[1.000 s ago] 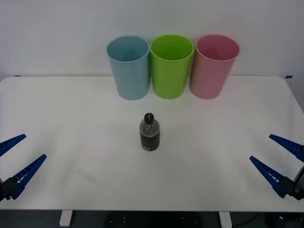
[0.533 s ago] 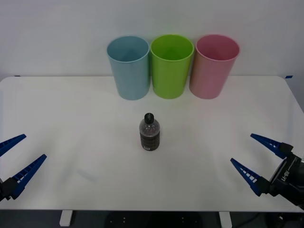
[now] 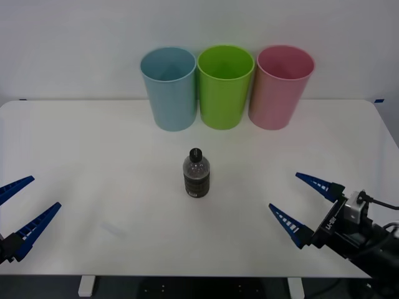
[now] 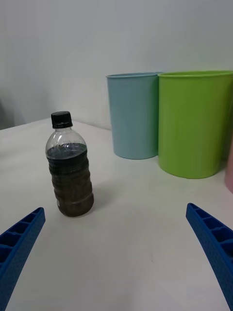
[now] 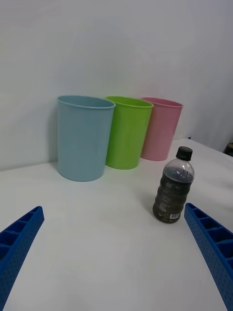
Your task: Grasp the object on the table and drop it into the matching bin: aluminum can to the light blue bin, PET bottle to the pink bin.
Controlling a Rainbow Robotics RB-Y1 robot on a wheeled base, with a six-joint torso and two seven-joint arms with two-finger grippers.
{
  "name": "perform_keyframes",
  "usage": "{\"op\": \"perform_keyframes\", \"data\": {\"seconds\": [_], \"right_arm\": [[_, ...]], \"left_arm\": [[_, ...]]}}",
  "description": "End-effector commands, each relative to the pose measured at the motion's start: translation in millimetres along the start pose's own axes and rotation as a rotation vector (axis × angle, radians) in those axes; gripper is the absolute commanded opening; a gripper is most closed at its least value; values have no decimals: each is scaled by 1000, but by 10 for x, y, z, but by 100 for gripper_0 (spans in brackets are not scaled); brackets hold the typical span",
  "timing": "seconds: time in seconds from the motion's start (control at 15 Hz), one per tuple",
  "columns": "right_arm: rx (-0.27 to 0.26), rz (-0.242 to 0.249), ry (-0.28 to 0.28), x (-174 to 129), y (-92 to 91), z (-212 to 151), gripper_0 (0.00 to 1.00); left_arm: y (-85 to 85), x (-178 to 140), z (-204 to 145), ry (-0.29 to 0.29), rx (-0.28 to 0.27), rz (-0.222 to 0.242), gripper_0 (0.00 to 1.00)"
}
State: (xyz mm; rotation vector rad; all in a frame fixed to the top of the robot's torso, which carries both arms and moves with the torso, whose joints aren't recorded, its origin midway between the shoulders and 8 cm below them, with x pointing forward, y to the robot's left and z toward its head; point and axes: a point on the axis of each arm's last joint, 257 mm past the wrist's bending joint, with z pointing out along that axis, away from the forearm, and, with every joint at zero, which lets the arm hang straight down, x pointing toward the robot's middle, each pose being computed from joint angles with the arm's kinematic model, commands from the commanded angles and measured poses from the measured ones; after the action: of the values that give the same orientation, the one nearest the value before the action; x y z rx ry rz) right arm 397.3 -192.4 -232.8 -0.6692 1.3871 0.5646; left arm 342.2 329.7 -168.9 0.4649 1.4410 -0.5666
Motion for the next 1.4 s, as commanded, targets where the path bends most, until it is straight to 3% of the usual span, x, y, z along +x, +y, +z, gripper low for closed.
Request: {"op": "perform_keyframes", "data": {"seconds": [0.07, 0.2, 0.33, 0.87, 1.4], "right_arm": [[-10, -4, 4, 29, 75, 154, 100], [-6, -22, 13, 62, 100, 259, 100], [7, -91, 25, 101, 96, 327, 100], [1, -88, 51, 194, 320, 789, 100], [-30, -82, 84, 435, 395, 1254, 100]], "left_arm": [[0, 0, 0, 0, 0, 0, 100], [0, 0, 0, 0, 0, 0, 100], [0, 0, 0, 0, 0, 0, 100], [0, 0, 0, 0, 0, 0, 100], [0, 0, 0, 0, 0, 0, 100]]}}
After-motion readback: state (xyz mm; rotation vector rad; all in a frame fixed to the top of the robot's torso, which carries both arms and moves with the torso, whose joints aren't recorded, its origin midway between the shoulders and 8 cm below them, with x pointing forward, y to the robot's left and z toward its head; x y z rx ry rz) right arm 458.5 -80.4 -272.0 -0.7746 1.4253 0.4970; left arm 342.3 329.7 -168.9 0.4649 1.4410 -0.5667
